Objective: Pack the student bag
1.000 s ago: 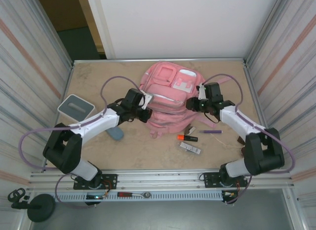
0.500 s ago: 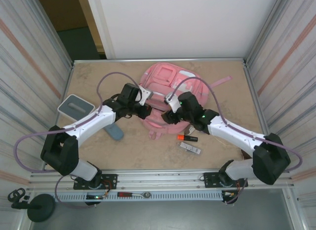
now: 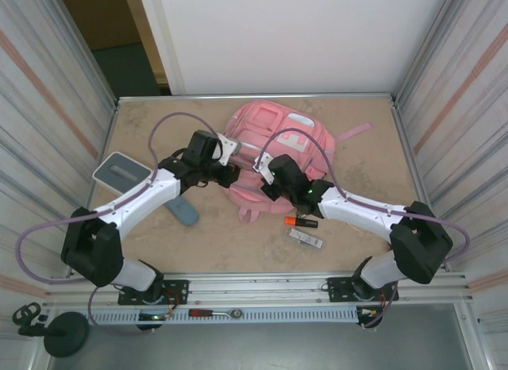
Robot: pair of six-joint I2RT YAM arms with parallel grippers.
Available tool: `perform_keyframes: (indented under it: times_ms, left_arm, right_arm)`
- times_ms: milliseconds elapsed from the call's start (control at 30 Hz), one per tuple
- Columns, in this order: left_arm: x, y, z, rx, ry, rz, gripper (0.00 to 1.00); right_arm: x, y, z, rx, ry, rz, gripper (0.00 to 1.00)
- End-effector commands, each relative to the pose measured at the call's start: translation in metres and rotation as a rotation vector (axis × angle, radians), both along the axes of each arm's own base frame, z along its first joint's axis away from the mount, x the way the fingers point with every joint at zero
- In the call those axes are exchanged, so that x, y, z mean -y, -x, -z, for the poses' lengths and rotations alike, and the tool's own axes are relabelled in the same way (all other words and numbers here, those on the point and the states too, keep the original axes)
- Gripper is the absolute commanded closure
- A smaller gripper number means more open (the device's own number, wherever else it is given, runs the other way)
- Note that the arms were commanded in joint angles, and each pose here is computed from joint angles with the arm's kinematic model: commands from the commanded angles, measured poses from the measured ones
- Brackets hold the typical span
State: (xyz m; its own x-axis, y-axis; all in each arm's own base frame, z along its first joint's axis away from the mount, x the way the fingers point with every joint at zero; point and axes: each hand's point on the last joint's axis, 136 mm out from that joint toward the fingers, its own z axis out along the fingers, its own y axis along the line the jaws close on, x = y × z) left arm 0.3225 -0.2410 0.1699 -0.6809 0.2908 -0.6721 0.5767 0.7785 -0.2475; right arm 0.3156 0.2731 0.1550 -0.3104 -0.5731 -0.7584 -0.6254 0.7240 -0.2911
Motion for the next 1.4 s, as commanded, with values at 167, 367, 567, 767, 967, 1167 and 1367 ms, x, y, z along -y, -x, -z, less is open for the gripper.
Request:
perform_keyframes:
  times_ms: [167,367,567,767,967,1167,1367]
  left_arm:
    - [-0.075,-0.028,-0.004,0.049,-0.142,-0.256,1.00]
    - [-0.092,-0.031,-0.008,0.060,-0.159,-0.310,1.00]
    - [-0.104,-0.025,-0.006,0.046,-0.146,-0.363,1.00]
    - [-0.057,-0.012,-0.005,0.004,0.021,-0.220,1.00]
    - [-0.005,-0.004,-0.010,-0.015,0.084,-0.075,1.00]
    - [0.008,0.002,-0.015,-0.009,0.139,-0.024,1.00]
    - [0.004,0.003,-0.015,-0.007,0.122,-0.029,1.00]
  right_arm:
    - [0.071,-0.022,-0.013,-0.001,-0.098,0.223,1.00]
    - [0.036,-0.029,-0.021,-0.069,-0.181,0.066,1.00]
    - [0.033,-0.045,-0.014,-0.084,-0.085,0.056,1.00]
    - [0.089,-0.067,0.004,-0.146,-0.015,0.285,0.90]
    - [0.088,-0.050,-0.002,-0.152,0.007,0.345,0.70]
    - [0.028,-0.008,-0.033,-0.130,-0.166,-0.021,0.50]
    - [-0.020,-0.006,-0.033,-0.087,-0.102,-0.198,0.44]
